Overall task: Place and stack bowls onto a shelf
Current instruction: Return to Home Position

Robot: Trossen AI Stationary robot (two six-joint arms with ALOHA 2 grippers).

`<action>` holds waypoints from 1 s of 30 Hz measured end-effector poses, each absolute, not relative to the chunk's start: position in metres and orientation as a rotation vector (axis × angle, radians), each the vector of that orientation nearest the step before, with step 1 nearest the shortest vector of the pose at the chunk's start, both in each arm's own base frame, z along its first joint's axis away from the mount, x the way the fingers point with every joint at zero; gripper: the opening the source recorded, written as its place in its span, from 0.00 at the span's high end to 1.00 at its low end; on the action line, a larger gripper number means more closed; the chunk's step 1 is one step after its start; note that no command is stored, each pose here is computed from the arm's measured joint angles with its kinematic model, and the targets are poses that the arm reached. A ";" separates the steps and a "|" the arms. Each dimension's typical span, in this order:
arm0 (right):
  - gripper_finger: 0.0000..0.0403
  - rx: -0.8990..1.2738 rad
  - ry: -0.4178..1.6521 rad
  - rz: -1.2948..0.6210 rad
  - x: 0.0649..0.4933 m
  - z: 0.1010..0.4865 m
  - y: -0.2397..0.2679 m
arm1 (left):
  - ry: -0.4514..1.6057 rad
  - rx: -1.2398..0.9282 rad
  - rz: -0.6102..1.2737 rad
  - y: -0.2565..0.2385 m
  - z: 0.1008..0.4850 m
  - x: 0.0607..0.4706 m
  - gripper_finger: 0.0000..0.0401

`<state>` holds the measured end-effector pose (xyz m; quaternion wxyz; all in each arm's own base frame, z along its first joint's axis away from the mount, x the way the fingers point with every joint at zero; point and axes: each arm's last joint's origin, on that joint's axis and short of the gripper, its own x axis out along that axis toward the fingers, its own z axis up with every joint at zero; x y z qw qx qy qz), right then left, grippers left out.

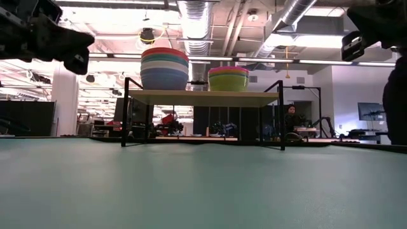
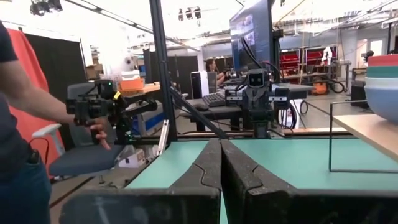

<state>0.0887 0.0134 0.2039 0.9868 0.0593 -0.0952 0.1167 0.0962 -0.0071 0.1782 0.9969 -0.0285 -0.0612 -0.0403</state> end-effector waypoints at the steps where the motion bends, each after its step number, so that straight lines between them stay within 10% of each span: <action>1: 0.95 0.128 -0.190 0.235 0.089 0.204 0.013 | -0.133 -0.060 -0.085 -0.007 0.179 0.096 1.00; 30: 0.95 0.170 -0.092 0.236 0.095 0.176 0.015 | -0.044 0.021 -0.103 -0.008 0.170 0.097 1.00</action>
